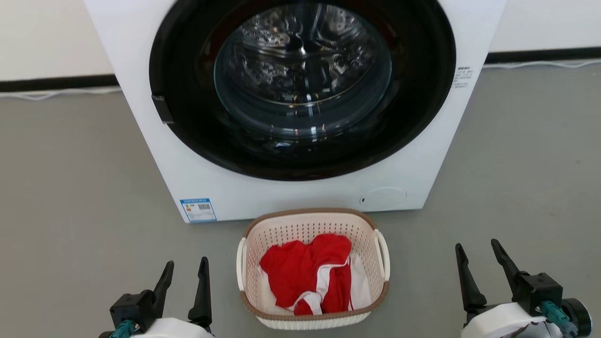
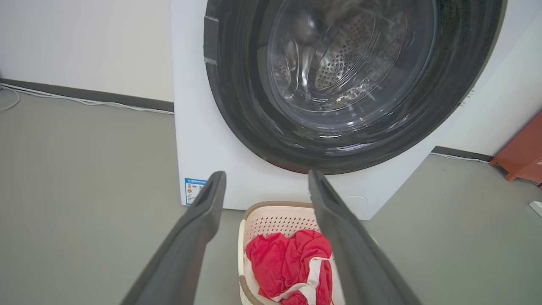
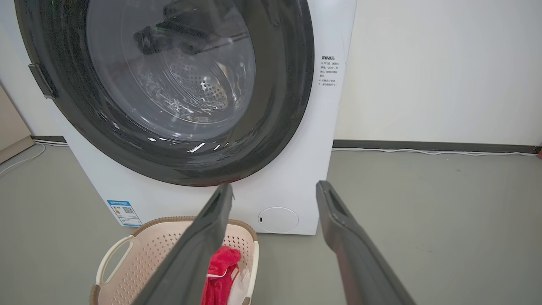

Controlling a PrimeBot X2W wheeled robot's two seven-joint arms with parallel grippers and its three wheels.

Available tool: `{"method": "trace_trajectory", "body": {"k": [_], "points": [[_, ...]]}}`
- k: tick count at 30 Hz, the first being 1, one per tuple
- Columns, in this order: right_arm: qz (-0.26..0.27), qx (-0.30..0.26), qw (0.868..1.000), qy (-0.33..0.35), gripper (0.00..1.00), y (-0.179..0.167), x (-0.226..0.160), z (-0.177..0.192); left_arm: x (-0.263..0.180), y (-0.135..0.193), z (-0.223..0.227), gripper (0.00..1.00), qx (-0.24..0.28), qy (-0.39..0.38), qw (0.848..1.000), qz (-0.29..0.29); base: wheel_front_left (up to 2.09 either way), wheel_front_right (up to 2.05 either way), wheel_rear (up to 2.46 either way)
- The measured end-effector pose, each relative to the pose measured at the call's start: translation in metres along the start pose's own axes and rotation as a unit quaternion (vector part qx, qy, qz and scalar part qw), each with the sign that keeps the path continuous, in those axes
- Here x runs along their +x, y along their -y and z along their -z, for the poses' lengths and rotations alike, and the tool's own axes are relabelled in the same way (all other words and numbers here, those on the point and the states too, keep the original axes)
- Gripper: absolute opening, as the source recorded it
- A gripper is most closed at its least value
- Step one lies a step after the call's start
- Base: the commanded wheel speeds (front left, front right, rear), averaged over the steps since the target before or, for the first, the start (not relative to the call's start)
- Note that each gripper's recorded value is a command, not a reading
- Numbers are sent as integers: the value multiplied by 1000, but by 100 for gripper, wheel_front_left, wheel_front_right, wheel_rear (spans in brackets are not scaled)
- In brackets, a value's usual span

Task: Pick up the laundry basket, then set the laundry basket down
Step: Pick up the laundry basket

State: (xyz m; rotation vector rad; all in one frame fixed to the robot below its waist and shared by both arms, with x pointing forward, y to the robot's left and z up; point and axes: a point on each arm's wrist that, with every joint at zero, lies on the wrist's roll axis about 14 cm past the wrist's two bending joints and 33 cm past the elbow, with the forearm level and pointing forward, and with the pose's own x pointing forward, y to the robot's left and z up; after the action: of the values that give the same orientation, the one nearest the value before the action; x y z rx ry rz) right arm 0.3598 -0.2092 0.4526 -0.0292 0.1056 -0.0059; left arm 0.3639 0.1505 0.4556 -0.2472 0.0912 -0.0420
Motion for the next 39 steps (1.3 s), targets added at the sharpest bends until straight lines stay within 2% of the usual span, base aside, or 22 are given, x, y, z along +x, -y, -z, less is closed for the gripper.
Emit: {"method": "trace_trajectory", "body": {"k": [10, 16, 30, 39], "points": [[4, 9, 999, -35, 100, -1, 30, 21, 27, 4, 23, 100, -1, -37, 999, 11, 0, 0, 0], [-2, 13, 996, -93, 100, -7, 54, 58, 51, 5, 54, 100, 1, -85, 996, 15, 0, 0, 0], [-39, -2, 975, -221, 100, -30, 119, 140, 113, 3, 128, 100, 7, -189, 982, 24, 0, 0, 0], [-59, -18, 960, -273, 100, -40, 140, 187, 139, -8, 161, 100, 14, -221, 975, 14, 0, 0, 0]]}}
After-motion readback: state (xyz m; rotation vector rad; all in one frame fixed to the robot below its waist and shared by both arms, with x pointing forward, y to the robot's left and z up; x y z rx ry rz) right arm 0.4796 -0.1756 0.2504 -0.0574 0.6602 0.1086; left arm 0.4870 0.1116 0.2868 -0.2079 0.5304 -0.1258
